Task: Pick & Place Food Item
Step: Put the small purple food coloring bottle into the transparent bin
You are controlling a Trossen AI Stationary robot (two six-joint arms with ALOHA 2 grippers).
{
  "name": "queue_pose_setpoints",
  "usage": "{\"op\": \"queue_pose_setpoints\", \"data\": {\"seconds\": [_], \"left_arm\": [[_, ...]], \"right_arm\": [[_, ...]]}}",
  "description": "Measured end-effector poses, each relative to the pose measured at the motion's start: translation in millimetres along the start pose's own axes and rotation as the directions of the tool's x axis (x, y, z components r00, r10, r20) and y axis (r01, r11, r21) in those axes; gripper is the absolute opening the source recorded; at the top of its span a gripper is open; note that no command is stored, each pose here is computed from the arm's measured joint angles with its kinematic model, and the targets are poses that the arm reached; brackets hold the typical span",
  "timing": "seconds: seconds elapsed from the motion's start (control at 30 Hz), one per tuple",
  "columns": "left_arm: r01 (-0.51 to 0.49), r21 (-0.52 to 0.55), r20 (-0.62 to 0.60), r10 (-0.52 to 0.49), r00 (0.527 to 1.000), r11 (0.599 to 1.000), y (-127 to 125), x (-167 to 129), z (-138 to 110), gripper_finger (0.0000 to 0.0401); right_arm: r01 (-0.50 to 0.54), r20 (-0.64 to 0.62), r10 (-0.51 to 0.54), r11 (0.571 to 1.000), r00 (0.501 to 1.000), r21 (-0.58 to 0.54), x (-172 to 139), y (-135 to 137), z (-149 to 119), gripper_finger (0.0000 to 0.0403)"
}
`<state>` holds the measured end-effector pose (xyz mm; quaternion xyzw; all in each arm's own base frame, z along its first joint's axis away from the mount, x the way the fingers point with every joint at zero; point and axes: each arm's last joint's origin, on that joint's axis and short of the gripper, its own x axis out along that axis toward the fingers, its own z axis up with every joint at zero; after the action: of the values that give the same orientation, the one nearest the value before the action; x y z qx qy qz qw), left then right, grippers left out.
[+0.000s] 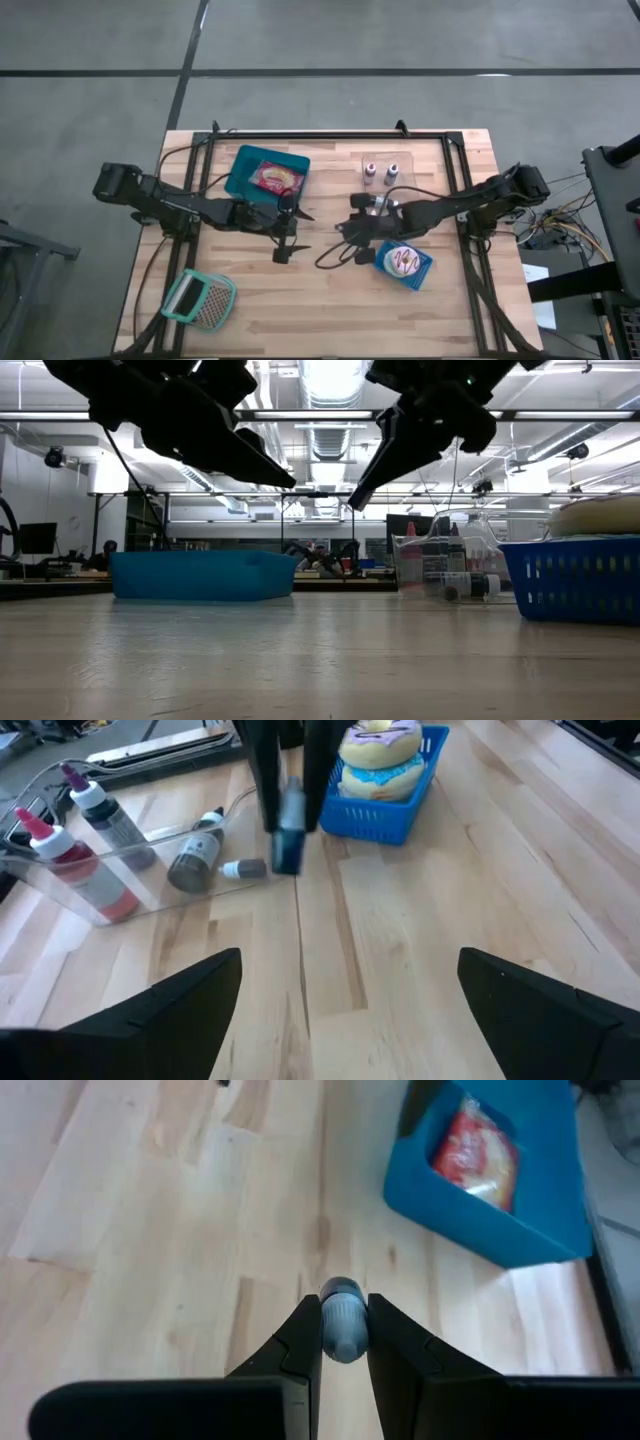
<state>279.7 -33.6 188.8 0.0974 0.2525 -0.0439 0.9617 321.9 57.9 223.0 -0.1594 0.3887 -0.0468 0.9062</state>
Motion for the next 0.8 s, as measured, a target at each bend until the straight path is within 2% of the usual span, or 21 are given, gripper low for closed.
{"op": "queue_pose_setpoints", "data": {"seconds": [0.37, 0.7, 0.8], "left_arm": [[0.013, -0.006, -0.031, -0.013, 0.999, 1.0, -1.2, -0.1, -6.7, 0.0379], [0.013, -0.012, -0.036, -0.014, 0.999, 1.0, -1.3, -0.1, -7.4, 0.0378], [0.014, -0.013, -0.037, -0.014, 0.999, 1.0, -1.4, -0.2, -7.5, 0.0378]], "right_arm": [[0.112, -0.189, -0.111, 0.994, 0.976, -0.006, -31.2, -24.8, 14.1, 0.0047], [0.2, -0.35, -0.151, 0.974, 0.925, 0.109, -69.3, -66.4, 1.4, 0.0047], [0.178, -0.373, -0.103, 0.969, 0.922, 0.173, -75.5, -79.2, -9.2, 0.0047]]}}
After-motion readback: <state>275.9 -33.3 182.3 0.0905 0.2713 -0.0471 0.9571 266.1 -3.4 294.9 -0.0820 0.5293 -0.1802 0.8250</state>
